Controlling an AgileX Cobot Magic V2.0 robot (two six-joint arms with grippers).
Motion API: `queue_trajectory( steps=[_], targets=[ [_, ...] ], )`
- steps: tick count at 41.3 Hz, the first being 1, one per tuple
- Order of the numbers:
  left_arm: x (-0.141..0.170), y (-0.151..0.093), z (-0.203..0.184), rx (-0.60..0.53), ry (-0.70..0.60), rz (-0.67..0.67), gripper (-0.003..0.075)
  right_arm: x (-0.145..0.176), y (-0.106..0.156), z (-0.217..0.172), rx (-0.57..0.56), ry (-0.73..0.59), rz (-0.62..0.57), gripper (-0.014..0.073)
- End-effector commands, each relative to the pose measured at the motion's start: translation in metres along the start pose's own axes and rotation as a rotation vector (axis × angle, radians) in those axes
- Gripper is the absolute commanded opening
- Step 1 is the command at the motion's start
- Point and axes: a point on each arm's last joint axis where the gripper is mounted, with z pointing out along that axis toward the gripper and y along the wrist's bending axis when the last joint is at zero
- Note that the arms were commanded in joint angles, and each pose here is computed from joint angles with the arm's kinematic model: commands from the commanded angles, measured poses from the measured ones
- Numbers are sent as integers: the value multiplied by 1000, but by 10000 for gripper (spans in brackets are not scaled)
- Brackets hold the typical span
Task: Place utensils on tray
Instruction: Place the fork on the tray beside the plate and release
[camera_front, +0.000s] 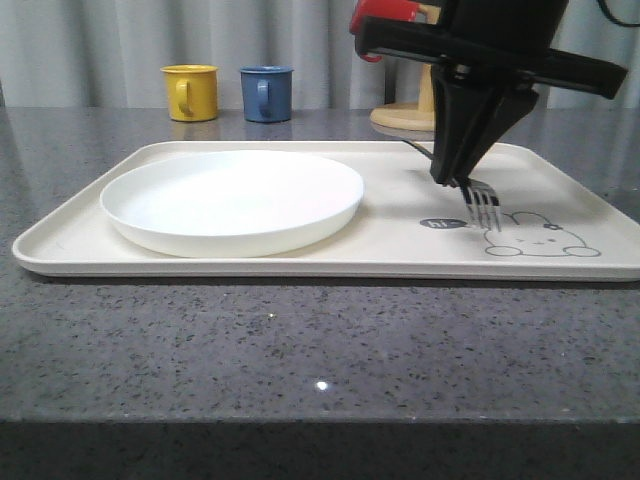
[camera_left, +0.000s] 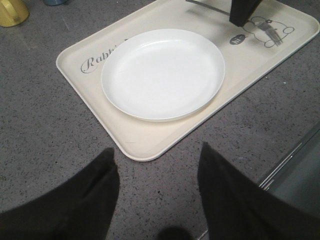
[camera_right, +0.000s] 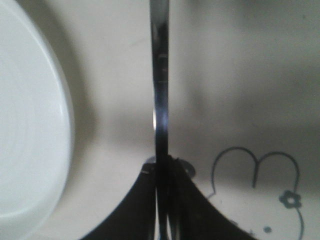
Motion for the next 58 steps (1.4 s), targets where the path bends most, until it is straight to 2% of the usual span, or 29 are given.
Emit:
queue_trajectory(
  steps=[1,13,23,27,36,44,51,58],
  targets=[
    [-12,0,-5,5,-96,-14,355,-8,10,-17,-70,-119,16,-8],
    [-12,0,-5,5,-96,-14,355,-12,10,4,-55,-77,61,7],
    [-12,0,-5,5,-96,-14,355,-12,9,4,-54,-77,68,193],
    [-12,0,-5,5,-96,-14,355,-12,10,-1,-62,-92,66,232],
    [-12,0,-5,5,-96,-14,355,-5,7,-42,-61,-190,3,230],
    [-12,0,-5,5,-96,-14,355,15,-15,-99,107,-289,-154,230],
    [-12,0,-5,5,-96,-14,355,29,-47,-137,224,-351,-128,230],
    [-12,0,-5,5,-96,-14,355,33,-86,-140,263,-277,-97,230]
  ],
)
